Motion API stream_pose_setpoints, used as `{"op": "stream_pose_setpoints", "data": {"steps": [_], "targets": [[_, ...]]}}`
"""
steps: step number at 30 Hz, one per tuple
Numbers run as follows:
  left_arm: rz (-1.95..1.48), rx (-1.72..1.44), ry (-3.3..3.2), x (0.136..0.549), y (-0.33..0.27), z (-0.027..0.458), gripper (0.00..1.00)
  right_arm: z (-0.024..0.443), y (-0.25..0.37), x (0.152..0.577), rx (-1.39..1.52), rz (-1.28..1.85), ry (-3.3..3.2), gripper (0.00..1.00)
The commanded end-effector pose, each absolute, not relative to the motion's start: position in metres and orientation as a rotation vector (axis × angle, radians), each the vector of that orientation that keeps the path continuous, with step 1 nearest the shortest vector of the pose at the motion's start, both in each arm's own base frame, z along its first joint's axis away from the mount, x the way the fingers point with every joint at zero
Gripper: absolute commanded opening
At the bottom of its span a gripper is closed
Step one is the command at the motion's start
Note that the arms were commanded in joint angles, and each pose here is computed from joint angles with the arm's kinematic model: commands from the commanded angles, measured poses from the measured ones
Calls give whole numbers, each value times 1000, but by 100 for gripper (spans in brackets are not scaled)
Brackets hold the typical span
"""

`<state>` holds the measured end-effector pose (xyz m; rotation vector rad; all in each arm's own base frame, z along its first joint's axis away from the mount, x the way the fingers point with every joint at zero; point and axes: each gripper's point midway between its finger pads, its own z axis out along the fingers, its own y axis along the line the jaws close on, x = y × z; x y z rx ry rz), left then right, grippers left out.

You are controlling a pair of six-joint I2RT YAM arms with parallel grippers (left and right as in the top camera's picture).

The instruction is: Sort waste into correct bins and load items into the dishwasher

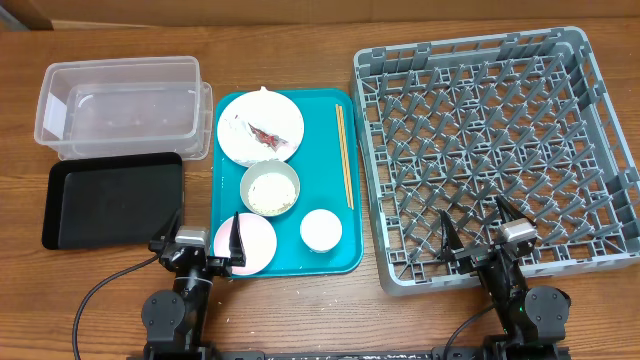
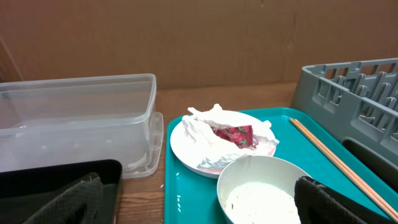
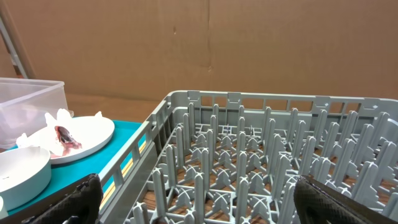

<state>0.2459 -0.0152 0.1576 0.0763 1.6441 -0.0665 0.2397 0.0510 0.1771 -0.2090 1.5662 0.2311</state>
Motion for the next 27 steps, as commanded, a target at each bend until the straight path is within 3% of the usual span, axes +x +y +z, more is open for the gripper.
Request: {"op": "stream_pose_setpoints", "data": {"steps": [1,20,27], "targets": [[-49,73,1641,246,-12,157,100,175,51,240,-208,235,1564,100],[-61,56,1631,246,-12,160,100,179,51,240,-209,233,1548,100],[-70,46,1494,246,-12,194,100,203,52,238,-192,255,1451,100]]}}
